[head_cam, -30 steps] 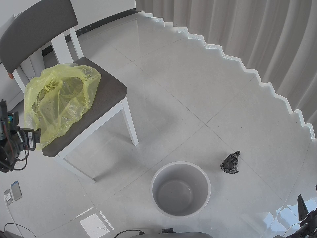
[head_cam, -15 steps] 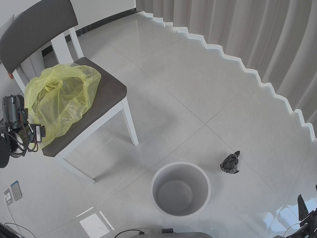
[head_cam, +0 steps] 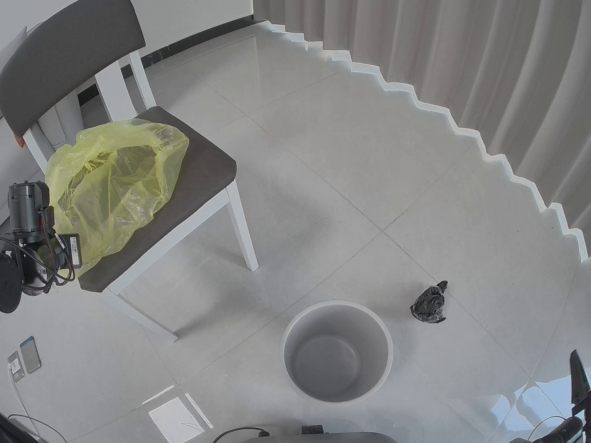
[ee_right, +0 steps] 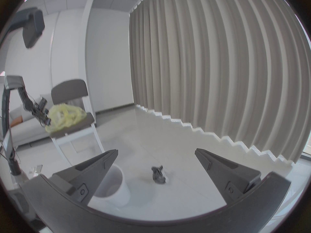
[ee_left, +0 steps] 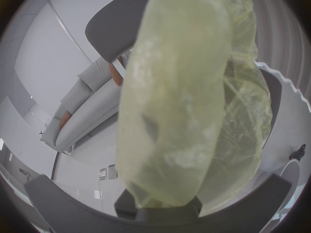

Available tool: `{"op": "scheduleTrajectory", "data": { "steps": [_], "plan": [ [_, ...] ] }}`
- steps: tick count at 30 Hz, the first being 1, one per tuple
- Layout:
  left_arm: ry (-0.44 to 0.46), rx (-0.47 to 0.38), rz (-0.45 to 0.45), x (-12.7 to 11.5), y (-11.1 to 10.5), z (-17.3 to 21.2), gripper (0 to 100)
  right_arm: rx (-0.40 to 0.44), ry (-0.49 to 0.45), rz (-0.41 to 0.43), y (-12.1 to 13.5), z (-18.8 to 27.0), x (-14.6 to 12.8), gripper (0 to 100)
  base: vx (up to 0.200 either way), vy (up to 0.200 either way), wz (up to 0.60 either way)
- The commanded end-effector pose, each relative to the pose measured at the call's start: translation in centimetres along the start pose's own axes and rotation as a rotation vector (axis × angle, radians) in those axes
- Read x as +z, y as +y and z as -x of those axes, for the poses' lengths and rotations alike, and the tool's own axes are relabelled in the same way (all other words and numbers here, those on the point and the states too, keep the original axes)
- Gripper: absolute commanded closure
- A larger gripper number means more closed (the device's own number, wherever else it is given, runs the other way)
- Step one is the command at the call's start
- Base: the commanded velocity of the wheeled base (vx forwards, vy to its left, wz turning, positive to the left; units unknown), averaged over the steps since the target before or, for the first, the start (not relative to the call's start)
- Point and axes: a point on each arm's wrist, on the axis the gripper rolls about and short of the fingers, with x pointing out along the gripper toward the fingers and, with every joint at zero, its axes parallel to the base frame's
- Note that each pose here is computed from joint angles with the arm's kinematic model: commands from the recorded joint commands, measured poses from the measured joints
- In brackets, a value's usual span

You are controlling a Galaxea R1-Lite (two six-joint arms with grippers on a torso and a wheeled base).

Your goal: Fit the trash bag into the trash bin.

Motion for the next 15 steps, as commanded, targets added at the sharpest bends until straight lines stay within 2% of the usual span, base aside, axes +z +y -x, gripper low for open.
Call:
{"op": "scheduleTrajectory", "data": {
  "steps": [1,4,6,12,15],
  "plan": [
    [-0.218,-0.207,0.085,2.9,-0.1,4.9,100,0.071,-0.107,-0.042,0.7,-0.8,8.3,0,0.0,0.0,0.0],
    [-0.386,-0.349,0.096,5.6,-0.3,9.5,100,0.1,-0.004,-0.006,0.9,-3.6,10.0,0,0.0,0.0,0.0],
    [-0.464,-0.411,0.059,7.1,-0.4,12.0,100,0.115,0.027,0.028,1.0,-5.0,11.1,0,0.0,0.0,0.0],
    [-0.641,-0.471,-0.081,9.7,0.9,16.4,100,0.124,0.071,0.122,1.1,-7.8,13.1,0,0.0,0.0,0.0],
    [-0.688,-0.505,-0.142,10.4,1.7,18.5,100,0.131,0.084,0.127,1.1,-8.6,13.6,0,0.0,0.0,0.0]
  ]
}}
